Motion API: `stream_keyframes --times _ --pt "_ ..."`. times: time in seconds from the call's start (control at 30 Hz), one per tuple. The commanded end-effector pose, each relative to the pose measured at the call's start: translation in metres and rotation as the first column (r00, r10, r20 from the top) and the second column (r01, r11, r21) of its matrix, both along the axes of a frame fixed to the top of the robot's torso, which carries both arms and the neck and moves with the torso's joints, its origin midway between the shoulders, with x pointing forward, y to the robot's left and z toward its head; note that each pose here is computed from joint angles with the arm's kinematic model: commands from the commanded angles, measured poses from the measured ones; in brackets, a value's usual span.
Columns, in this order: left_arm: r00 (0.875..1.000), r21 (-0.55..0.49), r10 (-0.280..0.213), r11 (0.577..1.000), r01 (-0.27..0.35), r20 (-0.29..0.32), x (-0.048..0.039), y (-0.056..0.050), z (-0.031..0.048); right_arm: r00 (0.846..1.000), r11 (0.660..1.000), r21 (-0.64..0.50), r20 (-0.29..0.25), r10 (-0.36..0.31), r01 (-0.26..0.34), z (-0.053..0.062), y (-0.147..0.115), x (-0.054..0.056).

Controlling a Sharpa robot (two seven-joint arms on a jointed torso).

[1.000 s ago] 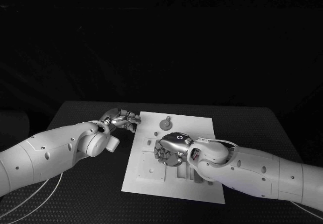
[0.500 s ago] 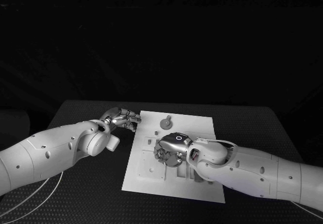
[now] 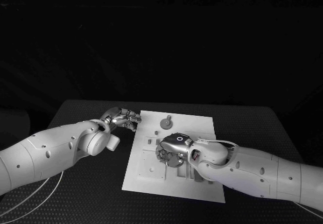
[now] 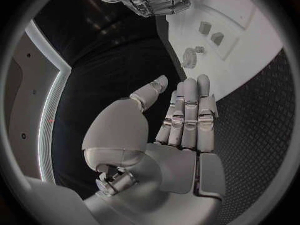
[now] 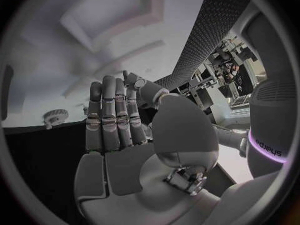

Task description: Assemble the parts on the task board

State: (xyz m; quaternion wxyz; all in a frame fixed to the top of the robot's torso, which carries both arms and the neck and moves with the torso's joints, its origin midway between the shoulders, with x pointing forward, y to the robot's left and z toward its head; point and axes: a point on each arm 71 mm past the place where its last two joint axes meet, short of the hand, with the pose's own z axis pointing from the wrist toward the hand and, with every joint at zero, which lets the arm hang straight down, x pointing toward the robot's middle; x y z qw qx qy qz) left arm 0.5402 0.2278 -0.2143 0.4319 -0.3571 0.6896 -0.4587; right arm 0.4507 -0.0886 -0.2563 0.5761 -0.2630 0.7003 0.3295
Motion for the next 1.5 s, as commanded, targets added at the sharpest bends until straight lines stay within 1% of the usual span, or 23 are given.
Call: stream_keyframes --times 0.03,0.23,0.53,0.7,0.87,0.97,1.17,1.27,1.5 --pt "1.000 -0.011 -0.006 1.000 0.006 0.009 0.0000 -0.002 0.0014 1.000 1.000 -0.026 0.013 0.010 -0.009 -0.002 -0.001 0.000" --pt "1.000 -0.010 -0.003 1.000 0.003 0.009 0.0002 -0.001 0.0014 1.000 1.000 -0.019 0.018 0.014 -0.013 -0.001 0.001 0.000" --pt "1.000 -0.011 -0.004 1.000 0.004 0.009 0.0002 -0.002 0.0014 1.000 1.000 -0.019 0.010 0.018 -0.018 -0.002 0.003 -0.001" --pt "1.000 -0.011 -0.005 1.000 0.005 0.009 0.0000 -0.002 0.0014 1.000 0.999 -0.036 -0.010 0.024 -0.025 -0.004 0.005 -0.003" --pt "1.000 -0.010 -0.003 1.000 0.003 0.008 -0.0001 -0.002 0.0014 0.999 0.997 -0.071 -0.042 0.028 -0.031 -0.011 0.004 -0.004" --pt "1.000 -0.010 -0.003 1.000 0.003 0.008 -0.0001 -0.001 0.0014 0.999 0.997 -0.073 -0.044 0.029 -0.032 -0.012 0.005 -0.005" --pt "1.000 -0.011 -0.006 1.000 0.006 0.007 -0.0004 -0.003 0.0014 0.999 0.997 -0.078 -0.039 0.018 -0.021 -0.016 0.007 -0.003" --pt "1.000 -0.010 -0.005 1.000 0.005 0.006 -0.0003 -0.002 0.0013 0.999 0.997 -0.071 -0.047 0.008 -0.011 -0.019 0.007 -0.001" --pt "1.000 -0.009 -0.005 1.000 0.005 0.004 -0.0004 -0.001 0.0012 0.999 0.999 -0.033 -0.044 -0.012 0.011 -0.018 0.001 0.002"
